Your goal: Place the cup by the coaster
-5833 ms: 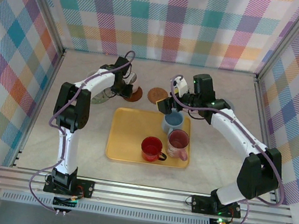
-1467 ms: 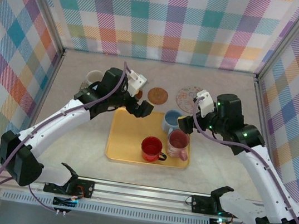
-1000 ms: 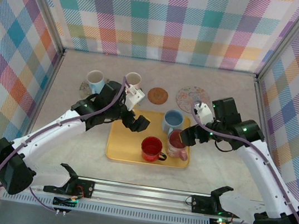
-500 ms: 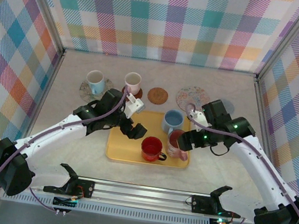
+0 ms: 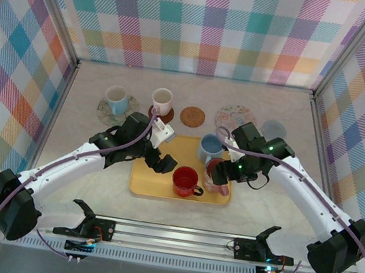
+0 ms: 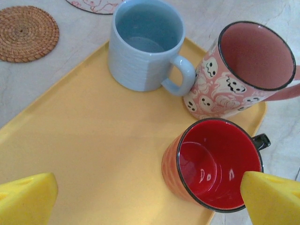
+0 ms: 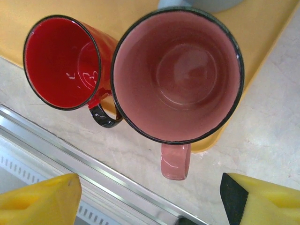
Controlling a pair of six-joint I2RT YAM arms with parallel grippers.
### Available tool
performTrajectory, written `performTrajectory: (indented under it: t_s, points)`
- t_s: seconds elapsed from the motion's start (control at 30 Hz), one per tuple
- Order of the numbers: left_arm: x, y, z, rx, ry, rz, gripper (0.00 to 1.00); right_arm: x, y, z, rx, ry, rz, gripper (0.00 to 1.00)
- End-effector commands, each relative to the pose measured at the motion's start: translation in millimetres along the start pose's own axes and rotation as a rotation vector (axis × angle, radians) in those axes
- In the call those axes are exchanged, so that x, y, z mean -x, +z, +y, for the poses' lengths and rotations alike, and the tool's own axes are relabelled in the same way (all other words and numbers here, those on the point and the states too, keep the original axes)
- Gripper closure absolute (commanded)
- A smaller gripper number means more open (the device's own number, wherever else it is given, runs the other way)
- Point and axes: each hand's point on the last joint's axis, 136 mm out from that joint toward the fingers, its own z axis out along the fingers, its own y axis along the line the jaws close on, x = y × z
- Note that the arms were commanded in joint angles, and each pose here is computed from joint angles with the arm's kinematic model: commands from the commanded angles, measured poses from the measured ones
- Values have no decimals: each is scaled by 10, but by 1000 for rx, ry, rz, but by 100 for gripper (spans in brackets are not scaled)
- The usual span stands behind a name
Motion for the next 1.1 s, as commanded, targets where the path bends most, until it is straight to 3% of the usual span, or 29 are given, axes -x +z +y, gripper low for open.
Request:
performTrajectory:
  t_s: [0.0,0.37,1.07]
  points:
    - [58,-37,-79,-23,45,-40,0,-131,112,-57,-27,89,53,21]
    - [0,2,-64,-22,53,-29,0,-162,403,-94,-33,131,62,22]
    - [-69,13,-67,-26,42,-25,0,-33,785,-226,-93,116,44,34]
